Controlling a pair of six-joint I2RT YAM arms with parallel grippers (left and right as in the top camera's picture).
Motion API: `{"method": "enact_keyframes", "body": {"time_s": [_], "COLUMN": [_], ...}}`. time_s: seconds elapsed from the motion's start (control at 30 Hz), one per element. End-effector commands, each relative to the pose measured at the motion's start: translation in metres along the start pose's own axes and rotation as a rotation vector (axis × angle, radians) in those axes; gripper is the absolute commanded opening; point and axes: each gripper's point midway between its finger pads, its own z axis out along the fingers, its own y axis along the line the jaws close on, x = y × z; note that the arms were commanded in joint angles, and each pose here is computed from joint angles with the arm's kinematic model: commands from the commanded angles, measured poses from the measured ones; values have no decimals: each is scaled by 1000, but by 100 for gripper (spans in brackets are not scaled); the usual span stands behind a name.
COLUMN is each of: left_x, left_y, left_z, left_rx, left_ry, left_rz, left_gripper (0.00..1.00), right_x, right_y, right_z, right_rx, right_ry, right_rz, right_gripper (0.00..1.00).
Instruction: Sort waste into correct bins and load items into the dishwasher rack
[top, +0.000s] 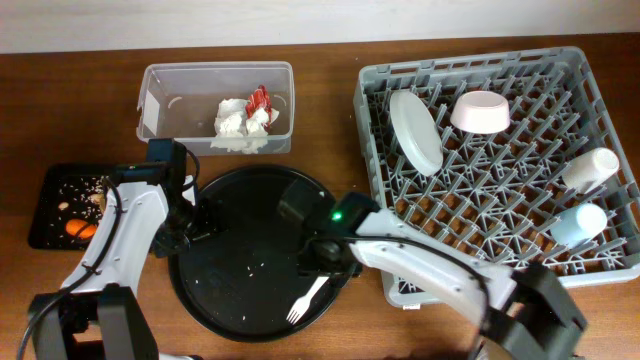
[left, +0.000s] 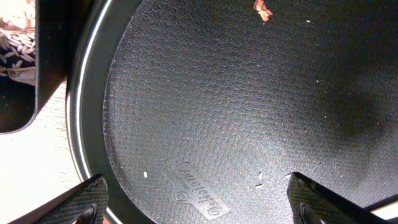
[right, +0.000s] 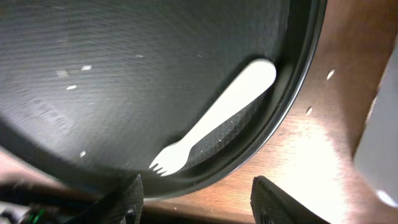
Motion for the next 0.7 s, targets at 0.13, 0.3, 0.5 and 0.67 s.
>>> {"method": "enact_keyframes", "body": {"time_s": [0.13, 0.3, 0.5, 0.67], "left_x": [-2, -2, -3, -3], "left_y": [-1, -1, -1, -1], "left_z": [-6, -6, -6, -6], "left_rx": [-1, -1, 0, 0], "left_ry": [-25, -25, -29, -29], "left_rz": [17, 17, 17, 17], "left_gripper": [92, 92, 92, 92], "right_x": [29, 45, 52, 44], "right_y": [21, 19, 13, 10], "right_z": [59, 78, 93, 95], "right_rx": [34, 56, 56, 86], "right_ry": [126, 135, 138, 59], "right_rz": [70, 114, 170, 137], "right_gripper": [58, 58, 54, 42]}}
